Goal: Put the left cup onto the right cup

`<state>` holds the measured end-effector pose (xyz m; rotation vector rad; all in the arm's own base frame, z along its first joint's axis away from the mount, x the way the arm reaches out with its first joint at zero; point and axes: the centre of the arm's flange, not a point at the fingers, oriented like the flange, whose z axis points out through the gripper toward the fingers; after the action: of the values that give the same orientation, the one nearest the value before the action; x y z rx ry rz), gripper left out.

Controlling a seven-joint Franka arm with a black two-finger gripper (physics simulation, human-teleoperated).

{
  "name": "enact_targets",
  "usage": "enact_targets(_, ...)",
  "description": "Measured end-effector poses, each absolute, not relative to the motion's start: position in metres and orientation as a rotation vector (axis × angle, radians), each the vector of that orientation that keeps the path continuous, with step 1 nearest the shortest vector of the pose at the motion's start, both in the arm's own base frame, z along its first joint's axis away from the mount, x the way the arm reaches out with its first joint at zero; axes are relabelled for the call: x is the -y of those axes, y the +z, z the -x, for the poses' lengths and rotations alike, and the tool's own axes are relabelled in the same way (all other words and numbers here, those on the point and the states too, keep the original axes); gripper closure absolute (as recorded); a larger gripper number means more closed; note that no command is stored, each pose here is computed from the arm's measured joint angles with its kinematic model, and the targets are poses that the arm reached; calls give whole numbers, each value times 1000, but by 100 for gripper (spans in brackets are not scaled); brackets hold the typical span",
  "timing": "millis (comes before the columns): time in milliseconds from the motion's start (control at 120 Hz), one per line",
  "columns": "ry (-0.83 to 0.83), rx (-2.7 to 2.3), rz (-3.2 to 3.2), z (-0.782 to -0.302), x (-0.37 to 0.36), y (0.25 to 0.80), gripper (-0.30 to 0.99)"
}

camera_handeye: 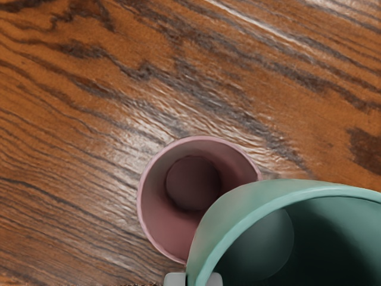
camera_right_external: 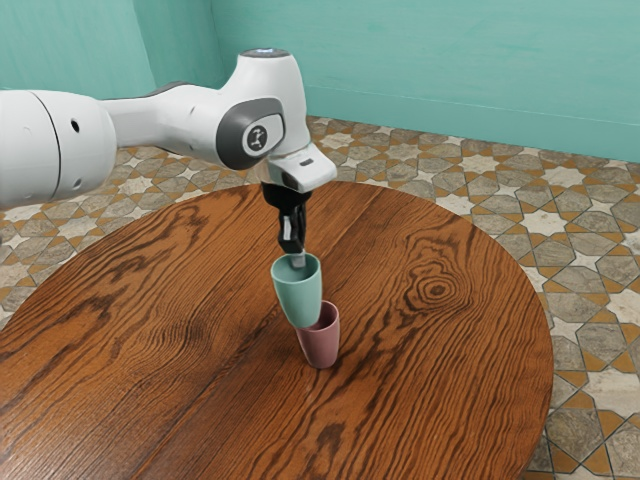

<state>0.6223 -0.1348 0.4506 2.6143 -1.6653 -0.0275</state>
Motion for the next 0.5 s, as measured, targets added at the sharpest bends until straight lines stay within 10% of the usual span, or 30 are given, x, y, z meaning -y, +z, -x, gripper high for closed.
enact_targets(500, -91, 1717, -2660, -633, 133, 450, 79)
